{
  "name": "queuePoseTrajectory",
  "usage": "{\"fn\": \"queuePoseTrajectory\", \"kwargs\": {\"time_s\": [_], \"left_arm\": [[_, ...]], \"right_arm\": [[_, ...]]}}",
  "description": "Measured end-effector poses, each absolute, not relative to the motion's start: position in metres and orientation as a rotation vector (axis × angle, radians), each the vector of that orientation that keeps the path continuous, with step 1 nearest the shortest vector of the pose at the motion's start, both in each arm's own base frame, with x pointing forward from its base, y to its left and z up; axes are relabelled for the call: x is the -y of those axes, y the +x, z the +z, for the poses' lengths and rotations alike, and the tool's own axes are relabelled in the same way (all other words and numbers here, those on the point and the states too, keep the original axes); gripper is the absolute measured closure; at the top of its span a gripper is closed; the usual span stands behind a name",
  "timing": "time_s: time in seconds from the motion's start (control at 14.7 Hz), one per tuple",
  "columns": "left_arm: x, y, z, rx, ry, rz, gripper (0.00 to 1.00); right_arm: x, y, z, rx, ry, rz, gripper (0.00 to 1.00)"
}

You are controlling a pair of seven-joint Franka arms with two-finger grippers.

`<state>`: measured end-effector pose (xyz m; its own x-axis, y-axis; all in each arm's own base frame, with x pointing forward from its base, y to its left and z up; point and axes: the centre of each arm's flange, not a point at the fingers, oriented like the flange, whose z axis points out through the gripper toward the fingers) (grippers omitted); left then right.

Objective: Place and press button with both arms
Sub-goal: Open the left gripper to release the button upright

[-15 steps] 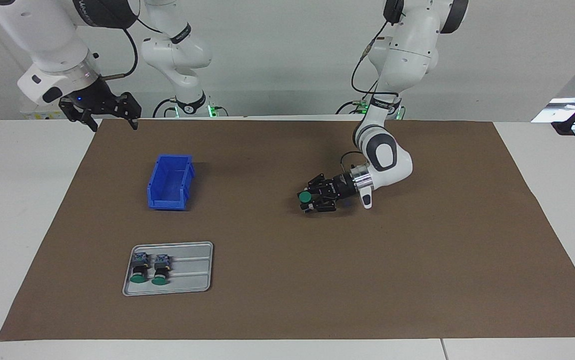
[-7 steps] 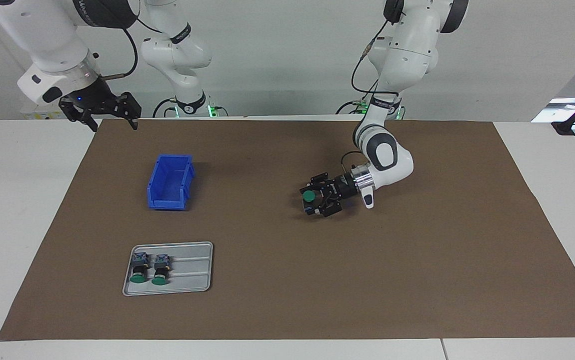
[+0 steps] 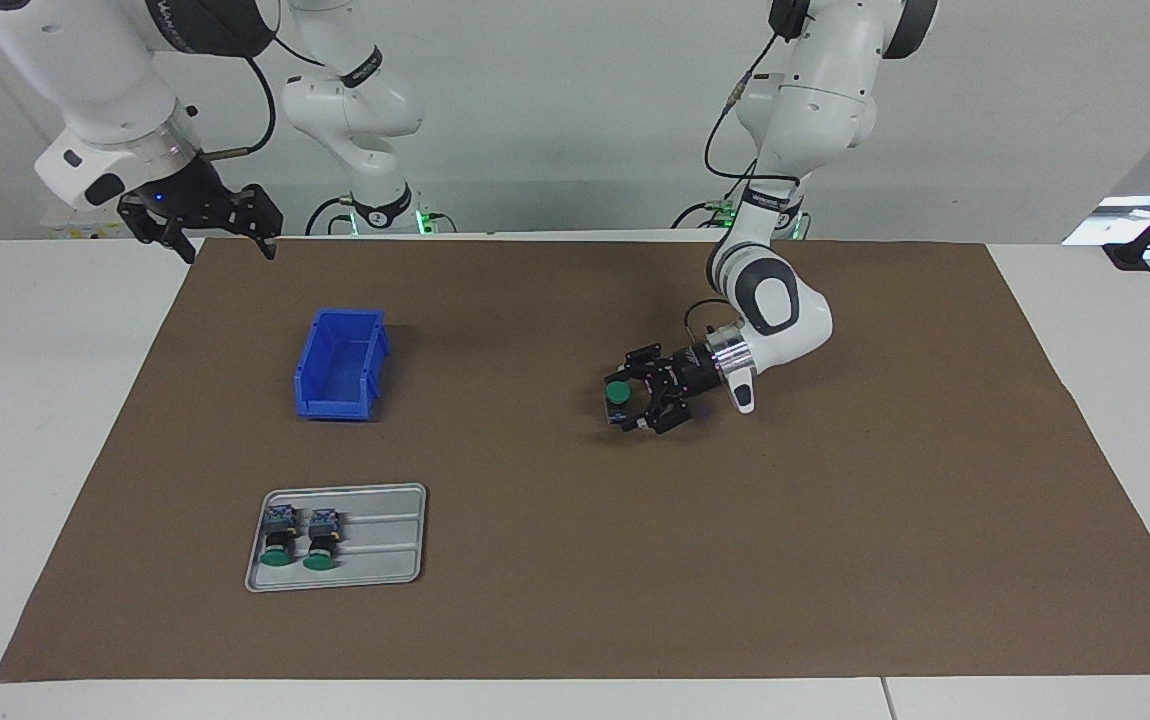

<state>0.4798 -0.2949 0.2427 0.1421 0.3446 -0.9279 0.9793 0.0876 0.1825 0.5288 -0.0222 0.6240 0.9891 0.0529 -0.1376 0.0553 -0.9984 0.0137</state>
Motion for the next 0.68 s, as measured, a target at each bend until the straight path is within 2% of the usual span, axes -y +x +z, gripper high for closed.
{"fn": "queuePoseTrajectory", "kwargs": {"time_s": [0.68], "left_arm": [[0.298,0.464,0.252,-1.391,1.439,-0.836,0.0]], "right_arm": [[0.022,0.529,0.624,-0.085,3.116,-0.215,0.0]]}}
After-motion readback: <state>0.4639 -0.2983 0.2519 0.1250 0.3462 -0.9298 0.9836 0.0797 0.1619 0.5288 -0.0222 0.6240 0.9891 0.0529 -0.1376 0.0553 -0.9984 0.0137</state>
